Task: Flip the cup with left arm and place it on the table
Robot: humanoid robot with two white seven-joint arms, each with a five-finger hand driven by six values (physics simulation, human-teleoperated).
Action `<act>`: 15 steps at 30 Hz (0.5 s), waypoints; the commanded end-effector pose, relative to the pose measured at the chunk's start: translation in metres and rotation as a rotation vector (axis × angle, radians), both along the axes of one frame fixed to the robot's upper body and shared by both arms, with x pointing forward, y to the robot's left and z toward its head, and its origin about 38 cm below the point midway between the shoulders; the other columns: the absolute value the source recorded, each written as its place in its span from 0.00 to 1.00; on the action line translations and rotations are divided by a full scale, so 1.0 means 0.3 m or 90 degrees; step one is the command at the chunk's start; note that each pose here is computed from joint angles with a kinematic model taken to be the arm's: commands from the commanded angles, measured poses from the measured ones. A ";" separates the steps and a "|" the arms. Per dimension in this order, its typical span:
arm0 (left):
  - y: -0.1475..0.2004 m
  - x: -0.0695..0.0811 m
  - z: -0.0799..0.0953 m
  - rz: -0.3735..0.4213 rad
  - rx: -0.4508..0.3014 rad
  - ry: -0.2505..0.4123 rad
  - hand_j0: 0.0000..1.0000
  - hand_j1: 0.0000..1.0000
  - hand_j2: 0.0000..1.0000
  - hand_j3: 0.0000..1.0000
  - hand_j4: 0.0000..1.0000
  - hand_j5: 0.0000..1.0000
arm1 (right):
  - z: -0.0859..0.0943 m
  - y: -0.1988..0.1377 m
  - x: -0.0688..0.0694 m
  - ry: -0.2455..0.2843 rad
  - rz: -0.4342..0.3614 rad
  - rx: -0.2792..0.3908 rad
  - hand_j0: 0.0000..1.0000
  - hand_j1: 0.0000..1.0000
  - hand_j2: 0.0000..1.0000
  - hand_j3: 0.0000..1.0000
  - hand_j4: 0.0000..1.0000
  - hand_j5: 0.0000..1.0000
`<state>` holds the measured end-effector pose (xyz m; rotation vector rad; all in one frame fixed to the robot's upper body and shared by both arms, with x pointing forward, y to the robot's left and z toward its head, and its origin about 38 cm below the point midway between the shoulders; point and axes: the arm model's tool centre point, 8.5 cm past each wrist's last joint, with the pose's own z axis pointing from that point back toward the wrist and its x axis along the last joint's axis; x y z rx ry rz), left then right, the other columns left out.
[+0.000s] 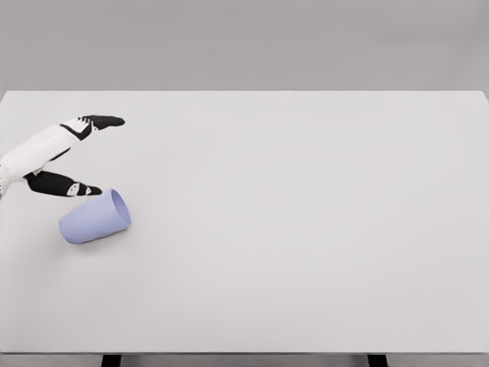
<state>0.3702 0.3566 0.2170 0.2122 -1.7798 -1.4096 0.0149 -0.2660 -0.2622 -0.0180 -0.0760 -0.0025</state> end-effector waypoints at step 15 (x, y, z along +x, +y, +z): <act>-0.121 0.109 0.080 0.155 -0.013 0.091 1.00 1.00 1.00 1.00 1.00 1.00 | 0.000 0.000 -0.006 0.004 0.003 -0.001 1.00 1.00 1.00 1.00 1.00 1.00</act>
